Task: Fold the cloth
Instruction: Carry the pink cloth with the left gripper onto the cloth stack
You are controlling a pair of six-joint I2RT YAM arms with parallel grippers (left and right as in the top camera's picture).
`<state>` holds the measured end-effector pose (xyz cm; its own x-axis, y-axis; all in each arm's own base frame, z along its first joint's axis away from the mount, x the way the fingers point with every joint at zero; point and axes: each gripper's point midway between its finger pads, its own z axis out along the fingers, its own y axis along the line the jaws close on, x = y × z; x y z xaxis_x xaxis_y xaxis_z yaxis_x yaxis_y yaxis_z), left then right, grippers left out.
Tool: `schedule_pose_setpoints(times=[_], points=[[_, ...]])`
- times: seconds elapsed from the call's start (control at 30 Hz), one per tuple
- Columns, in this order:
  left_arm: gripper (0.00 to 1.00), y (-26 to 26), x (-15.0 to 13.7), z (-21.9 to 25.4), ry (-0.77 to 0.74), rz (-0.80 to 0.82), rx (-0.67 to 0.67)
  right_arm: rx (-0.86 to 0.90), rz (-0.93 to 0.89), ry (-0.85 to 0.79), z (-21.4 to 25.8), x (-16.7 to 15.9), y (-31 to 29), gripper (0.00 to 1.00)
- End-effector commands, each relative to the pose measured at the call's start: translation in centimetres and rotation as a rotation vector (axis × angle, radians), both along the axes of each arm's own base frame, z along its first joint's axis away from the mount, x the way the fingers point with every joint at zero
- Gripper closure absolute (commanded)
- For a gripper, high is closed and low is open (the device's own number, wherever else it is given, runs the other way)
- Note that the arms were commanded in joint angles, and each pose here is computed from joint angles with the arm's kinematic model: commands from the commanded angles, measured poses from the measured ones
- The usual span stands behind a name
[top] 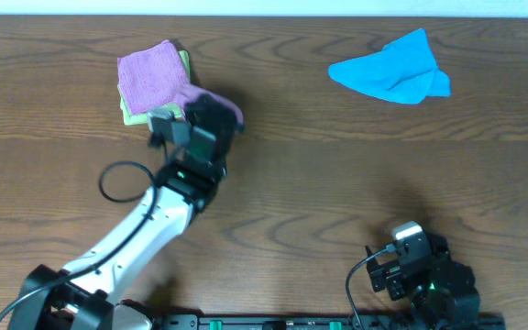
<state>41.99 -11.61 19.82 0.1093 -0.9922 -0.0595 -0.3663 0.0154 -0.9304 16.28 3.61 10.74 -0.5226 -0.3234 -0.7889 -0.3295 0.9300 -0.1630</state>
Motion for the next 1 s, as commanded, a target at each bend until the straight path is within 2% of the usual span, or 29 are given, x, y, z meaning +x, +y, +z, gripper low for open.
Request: schedule_pose_setpoints(times=[0.0,0.13,0.23,0.43,0.63,0.77,0.97], points=[[0.94,1.9,2.0,5.0,-0.059,-0.01,0.109,-0.009,0.008,0.002,-0.1,0.0,0.0,0.01],[0.94,4.9,3.8,8.2,-0.065,0.027,0.185,-0.009,0.008,0.002,-0.1,0.0,0.0,0.01],[0.94,6.8,5.3,8.5,-0.055,0.053,0.219,-0.009,0.008,0.002,-0.1,0.0,0.0,0.01],[0.94,9.9,9.0,6.1,-0.004,0.096,0.247,-0.009,0.008,0.002,-0.1,0.0,0.0,0.01],[0.94,11.4,13.2,3.9,-0.075,0.133,0.221,-0.009,0.008,0.002,-0.1,0.0,0.0,0.01],[0.94,12.6,14.5,2.8,-0.072,0.162,0.212,-0.009,0.008,0.002,-0.1,0.0,0.0,0.01],[0.94,14.4,14.9,3.1,-0.086,0.201,0.211,-0.009,0.008,0.002,-0.1,0.0,0.0,0.01]])
